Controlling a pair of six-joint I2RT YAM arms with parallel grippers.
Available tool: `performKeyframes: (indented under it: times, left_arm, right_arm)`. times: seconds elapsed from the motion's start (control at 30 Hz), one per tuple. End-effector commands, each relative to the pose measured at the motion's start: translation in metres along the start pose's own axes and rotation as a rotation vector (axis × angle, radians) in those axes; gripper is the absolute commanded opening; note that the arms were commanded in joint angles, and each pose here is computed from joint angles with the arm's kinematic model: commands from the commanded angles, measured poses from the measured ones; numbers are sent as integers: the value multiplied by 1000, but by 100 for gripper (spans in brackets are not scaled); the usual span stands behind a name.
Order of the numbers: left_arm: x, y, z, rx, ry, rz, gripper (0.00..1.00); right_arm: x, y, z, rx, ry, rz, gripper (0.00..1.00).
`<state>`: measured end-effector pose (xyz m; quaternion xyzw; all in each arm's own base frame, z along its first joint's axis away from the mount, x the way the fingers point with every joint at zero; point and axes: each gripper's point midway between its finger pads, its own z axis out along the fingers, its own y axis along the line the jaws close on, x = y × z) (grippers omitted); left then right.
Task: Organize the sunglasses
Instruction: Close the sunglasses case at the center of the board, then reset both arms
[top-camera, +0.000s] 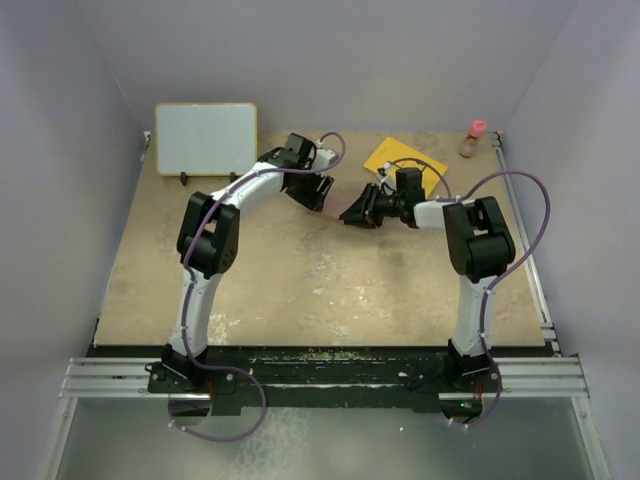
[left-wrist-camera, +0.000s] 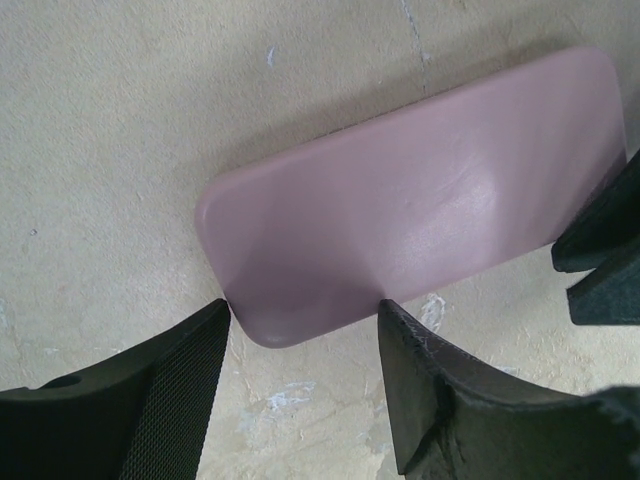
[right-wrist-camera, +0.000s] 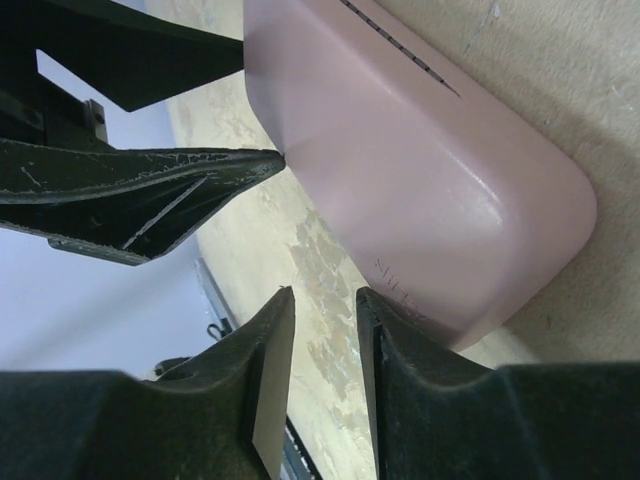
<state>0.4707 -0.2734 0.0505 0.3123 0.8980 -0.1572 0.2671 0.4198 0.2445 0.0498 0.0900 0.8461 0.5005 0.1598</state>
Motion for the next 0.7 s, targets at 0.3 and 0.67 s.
performKeyframes:
  times: [0.3,0.67]
  left_arm:
    - [-106,-4,-194,-168,-272,94,96]
    - [-98,29,-361,-583,-527,75,98]
  right_arm:
    - [-52,144,-128,255,-233,-390,53]
    - [-40,219,-238,321,-543,-485,57]
